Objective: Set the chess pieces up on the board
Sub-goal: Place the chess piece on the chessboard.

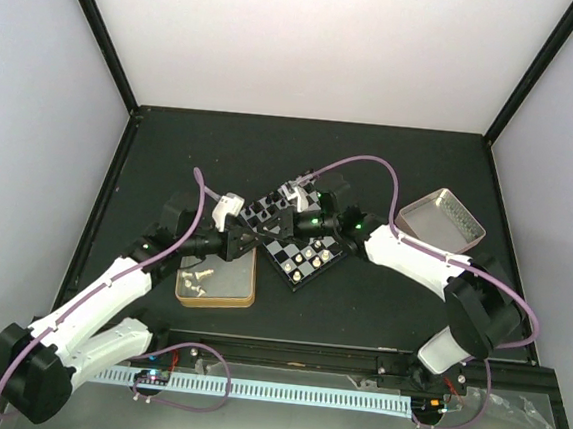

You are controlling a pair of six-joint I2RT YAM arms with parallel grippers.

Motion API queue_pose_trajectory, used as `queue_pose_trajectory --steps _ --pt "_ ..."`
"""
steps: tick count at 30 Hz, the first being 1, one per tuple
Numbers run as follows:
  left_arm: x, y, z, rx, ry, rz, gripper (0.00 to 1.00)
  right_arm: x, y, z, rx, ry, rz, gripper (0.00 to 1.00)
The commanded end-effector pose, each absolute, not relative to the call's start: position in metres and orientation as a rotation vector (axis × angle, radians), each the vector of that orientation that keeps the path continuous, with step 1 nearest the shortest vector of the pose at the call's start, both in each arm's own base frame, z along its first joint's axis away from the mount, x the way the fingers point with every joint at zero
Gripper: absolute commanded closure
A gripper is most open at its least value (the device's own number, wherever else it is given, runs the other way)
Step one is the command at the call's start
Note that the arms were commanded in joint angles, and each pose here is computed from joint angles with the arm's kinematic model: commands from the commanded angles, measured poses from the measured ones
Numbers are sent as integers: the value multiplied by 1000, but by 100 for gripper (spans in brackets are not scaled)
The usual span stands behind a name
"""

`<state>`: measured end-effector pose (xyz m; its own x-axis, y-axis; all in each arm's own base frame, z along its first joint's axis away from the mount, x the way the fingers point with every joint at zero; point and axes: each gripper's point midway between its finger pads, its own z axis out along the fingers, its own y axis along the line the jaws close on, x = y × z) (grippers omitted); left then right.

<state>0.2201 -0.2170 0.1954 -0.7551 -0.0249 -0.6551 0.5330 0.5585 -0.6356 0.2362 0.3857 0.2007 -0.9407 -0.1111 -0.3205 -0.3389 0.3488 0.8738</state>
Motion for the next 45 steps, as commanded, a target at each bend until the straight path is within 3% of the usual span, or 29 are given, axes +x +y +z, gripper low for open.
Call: queue_pose_trajectory --steps 1,4,8,12,23,45 --pt "216 -222 212 461 2097 -1209 89 239 392 208 -422 2372 1662 93" --pt "217 -222 212 444 2104 -1207 82 242 388 207 -414 2356 1616 99" --pt "221 -218 207 404 2133 -1176 49 252 375 203 -381 2325 1478 99" --pt "225 -213 200 364 2161 -1135 34 263 350 186 -329 2340 1245 99" --pt "252 -164 177 47 2240 -798 32 263 251 142 -371 2261 460 99" --pt "258 -157 172 -27 2247 -767 32 227 287 81 -688 2306 475 99"
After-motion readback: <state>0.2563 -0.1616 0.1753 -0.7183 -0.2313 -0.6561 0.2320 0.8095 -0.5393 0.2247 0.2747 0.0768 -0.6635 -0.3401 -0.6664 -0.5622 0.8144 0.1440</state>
